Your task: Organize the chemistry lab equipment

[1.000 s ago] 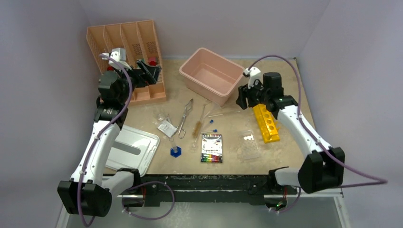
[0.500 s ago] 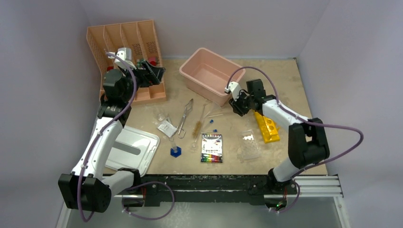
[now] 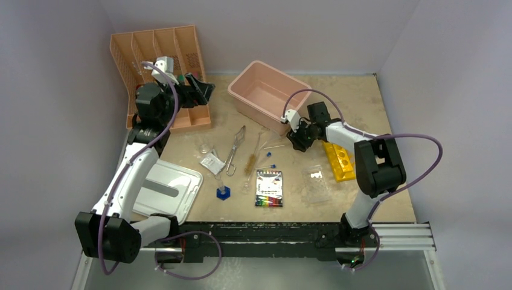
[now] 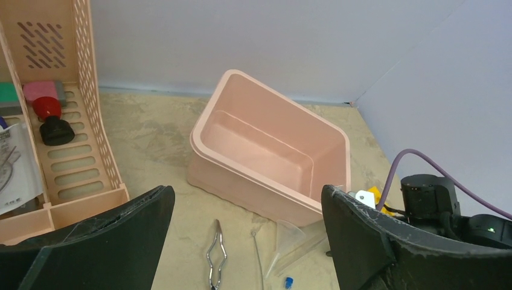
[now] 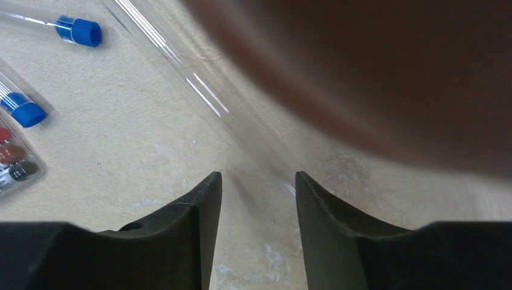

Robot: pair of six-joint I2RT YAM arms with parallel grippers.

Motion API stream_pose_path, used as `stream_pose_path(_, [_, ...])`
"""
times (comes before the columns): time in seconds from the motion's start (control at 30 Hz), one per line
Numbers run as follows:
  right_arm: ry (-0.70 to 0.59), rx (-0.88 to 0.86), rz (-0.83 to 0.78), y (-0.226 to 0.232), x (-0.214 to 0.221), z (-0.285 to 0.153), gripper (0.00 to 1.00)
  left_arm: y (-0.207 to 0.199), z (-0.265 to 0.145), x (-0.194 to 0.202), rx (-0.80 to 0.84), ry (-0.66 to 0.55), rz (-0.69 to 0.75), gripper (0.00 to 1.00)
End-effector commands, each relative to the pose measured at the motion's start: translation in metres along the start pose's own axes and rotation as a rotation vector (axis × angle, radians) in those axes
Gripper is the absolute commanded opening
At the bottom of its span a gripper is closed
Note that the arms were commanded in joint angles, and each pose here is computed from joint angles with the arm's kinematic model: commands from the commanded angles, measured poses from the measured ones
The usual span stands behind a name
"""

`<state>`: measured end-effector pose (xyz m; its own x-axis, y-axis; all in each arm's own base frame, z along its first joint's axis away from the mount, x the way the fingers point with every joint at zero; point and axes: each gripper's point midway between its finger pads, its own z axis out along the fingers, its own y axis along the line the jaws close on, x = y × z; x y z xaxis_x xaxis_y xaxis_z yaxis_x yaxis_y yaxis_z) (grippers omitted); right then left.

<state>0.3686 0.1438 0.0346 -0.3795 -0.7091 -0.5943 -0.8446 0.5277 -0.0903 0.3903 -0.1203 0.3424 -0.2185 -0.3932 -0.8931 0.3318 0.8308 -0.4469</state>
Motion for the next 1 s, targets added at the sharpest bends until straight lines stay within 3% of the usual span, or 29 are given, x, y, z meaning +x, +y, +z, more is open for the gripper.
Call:
stream_pose_path(0.0, [-0.044,-0.101,-0.028,0.008,-0.018,0.003,0.48,-0.019,0.004,-0.021,0.070,-0.054,0.029,0.91])
stream_pose_path(0.17, [-0.012,-0.143,-0.019,0.018,-0.011,-0.001,0.38,-0.021,0.006,-0.022,0.075,-0.056,0.032,0.91])
stream_pose_path(0.37, [-0.017,-0.141,-0.032,0.027,-0.010,-0.009,0.34,-0.019,0.005,-0.020,0.064,-0.052,0.036,0.91])
stream_pose_path(0.5, [0.003,-0.137,-0.055,0.033,-0.009,0.001,0.46,-0.018,0.004,-0.020,0.060,-0.052,0.037,0.91])
stream_pose_path(0.7, [0.027,-0.144,-0.103,0.044,-0.012,0.014,0.51,-0.017,0.002,-0.020,0.052,-0.049,0.041,0.91])
stream_pose_path(0.97, [0.077,-0.157,-0.153,0.056,-0.006,0.023,0.30,-0.015,-0.003,-0.017,0.037,-0.043,0.044,0.91])
